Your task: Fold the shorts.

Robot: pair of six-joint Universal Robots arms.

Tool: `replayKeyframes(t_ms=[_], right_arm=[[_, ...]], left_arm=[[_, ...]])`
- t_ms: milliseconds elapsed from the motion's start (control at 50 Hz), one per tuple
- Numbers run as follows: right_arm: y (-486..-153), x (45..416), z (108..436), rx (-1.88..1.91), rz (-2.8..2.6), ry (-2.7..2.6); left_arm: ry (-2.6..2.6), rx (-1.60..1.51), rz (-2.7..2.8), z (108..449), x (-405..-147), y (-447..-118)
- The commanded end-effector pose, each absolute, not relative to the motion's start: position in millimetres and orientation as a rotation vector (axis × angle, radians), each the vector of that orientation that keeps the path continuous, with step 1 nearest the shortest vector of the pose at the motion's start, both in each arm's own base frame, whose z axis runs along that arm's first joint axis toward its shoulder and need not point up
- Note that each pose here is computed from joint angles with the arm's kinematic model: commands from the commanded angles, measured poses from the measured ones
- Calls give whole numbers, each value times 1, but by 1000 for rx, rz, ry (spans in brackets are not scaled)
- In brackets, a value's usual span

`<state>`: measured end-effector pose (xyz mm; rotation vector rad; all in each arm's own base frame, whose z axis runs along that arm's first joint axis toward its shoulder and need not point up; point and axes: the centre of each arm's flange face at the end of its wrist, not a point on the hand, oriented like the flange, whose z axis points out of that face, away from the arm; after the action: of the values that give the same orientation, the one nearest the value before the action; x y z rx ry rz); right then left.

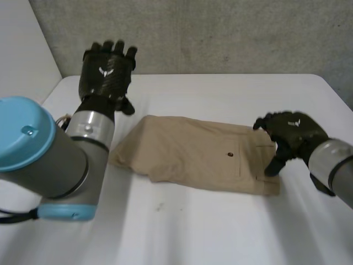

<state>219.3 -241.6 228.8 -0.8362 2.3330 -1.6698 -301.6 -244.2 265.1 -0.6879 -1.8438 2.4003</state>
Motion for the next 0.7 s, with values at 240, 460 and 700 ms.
replayKeyframes(t_ms=[240, 460, 700], right_arm=[[-244, 206, 162, -812, -1561, 2391], [-261, 208, 135, -847, -1589, 2403], [-289, 190, 138, -947, -1804, 2499]], left_arm=[[-2308, -448, 1845, 228, -255, -231], [-2335, -414, 1845, 226, -240, -230], [-2333, -413, 1847, 227, -238, -225]])
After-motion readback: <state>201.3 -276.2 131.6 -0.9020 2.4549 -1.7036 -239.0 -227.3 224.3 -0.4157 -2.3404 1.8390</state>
